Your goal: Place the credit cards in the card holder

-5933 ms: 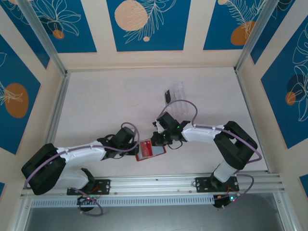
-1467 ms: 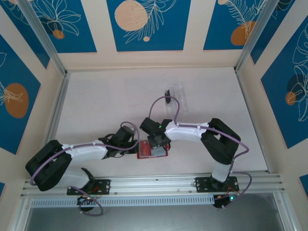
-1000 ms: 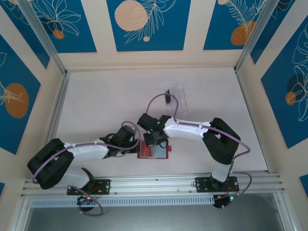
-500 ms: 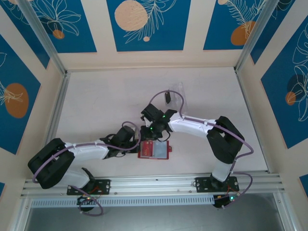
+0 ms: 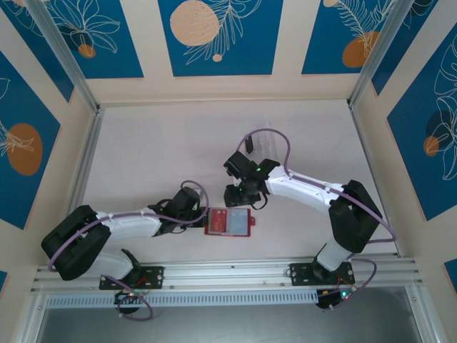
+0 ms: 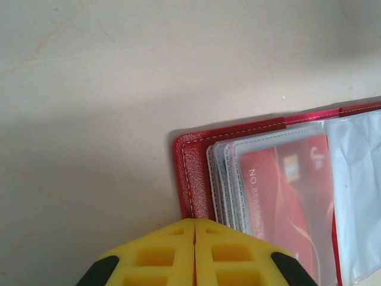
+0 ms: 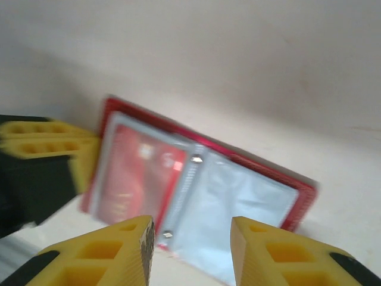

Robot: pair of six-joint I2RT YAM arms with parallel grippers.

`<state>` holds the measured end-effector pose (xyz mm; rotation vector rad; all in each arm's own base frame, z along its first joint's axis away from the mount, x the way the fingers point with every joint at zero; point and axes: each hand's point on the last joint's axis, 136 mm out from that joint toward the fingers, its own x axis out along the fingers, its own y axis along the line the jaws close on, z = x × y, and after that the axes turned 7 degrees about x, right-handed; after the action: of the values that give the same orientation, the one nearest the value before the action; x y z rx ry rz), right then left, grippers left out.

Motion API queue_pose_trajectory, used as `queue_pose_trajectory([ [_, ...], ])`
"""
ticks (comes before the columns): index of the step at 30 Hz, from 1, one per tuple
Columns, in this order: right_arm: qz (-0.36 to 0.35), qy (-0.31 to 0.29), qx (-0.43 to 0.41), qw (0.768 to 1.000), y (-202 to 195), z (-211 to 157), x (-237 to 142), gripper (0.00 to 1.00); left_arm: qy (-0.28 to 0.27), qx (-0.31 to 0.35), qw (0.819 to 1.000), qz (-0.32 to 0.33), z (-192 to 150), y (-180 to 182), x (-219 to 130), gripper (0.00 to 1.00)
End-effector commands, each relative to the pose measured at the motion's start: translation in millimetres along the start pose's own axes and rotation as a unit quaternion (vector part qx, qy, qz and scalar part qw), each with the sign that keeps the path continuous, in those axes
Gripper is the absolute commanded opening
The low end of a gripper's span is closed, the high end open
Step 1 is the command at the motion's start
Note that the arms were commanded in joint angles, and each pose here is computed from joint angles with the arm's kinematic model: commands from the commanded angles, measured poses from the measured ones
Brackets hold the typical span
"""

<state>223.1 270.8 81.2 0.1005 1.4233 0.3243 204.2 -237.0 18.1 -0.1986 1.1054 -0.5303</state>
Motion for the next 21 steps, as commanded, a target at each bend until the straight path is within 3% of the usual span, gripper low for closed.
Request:
queue_pose_trajectory([
  [1,-0.089,0.020,-0.017,0.996,-35.0,-11.6,18.4,0.40,0.042,0.000,0.999,0.012,-24.9,8.6,5.9,0.07],
  [12,-0.152,0.038,-0.032,0.987,-50.8,-21.5,53.9,0.37,0.046,0.001,0.999,0.017,-25.5,9.9,5.1,0.07],
  [21,-0.182,0.034,-0.038,0.982,-54.3,-25.7,56.1,0.30,0.046,0.001,0.999,0.016,-25.1,9.5,5.6,0.07],
])
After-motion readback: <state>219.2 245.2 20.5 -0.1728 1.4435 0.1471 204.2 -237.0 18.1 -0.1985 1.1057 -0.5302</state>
